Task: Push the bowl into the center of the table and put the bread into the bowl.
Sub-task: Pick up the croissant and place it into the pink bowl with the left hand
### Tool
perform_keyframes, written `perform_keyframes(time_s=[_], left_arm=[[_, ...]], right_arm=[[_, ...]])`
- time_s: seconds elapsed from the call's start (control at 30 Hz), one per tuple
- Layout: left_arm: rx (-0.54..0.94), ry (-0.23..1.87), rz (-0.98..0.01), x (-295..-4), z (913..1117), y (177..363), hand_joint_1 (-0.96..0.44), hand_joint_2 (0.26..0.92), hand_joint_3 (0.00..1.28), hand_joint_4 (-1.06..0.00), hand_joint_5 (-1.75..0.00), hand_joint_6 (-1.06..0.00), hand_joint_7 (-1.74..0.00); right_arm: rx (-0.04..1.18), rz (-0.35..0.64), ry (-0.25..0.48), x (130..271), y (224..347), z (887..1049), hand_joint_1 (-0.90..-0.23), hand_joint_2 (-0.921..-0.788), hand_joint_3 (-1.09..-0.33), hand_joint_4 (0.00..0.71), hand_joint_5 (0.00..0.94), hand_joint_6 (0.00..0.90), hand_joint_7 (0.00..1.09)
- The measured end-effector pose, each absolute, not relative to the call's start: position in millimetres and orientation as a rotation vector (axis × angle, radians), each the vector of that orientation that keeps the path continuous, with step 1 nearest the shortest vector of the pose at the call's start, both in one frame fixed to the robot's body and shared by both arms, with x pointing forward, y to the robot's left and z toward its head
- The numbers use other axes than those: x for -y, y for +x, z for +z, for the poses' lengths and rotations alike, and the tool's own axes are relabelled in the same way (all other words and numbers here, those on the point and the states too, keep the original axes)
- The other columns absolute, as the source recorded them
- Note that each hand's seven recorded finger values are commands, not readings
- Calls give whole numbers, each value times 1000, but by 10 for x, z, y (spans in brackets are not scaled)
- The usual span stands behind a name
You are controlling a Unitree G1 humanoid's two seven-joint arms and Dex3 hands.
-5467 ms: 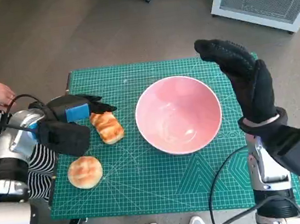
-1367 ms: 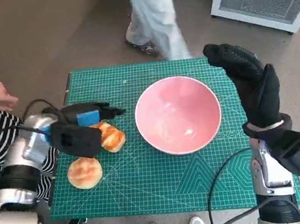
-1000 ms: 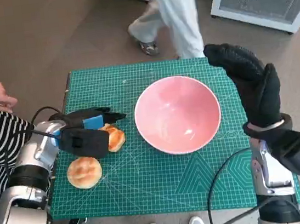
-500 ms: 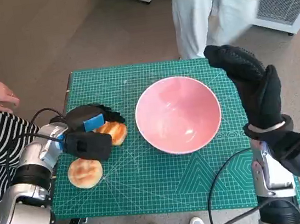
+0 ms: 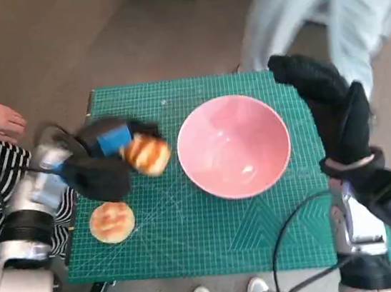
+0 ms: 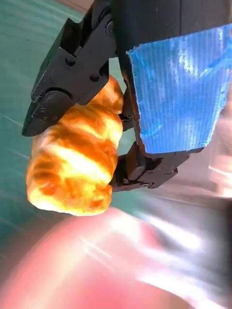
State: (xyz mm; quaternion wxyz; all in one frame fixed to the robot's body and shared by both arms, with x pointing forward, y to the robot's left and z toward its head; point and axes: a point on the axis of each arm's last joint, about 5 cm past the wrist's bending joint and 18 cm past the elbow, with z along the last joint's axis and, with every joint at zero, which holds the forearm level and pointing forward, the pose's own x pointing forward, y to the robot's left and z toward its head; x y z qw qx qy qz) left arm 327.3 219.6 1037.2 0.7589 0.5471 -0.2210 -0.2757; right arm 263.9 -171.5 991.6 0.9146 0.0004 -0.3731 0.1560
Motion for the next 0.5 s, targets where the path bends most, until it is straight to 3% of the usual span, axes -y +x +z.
perform_keyframes(time_s=[0.27,0.37,0.5], left_arm=[[868,1093,-497,-1978,11098,3194,2,893,8,-833,-984,-732,-1083],[935,1077,-495,-1870,11220,3167,2,893,8,-840,-978,-725,-1090],[960,1049,-519,-1712,11231,3160,3,887,4,-857,-938,-746,-1086]], right_arm=[[758,316,9,1708,2645,9896,-716,-921,-686,153,1,18,514],[759,316,10,1706,2645,9896,-716,-921,-686,153,1,19,513],[760,314,10,1708,2645,9896,-709,-921,-684,154,2,21,512]])
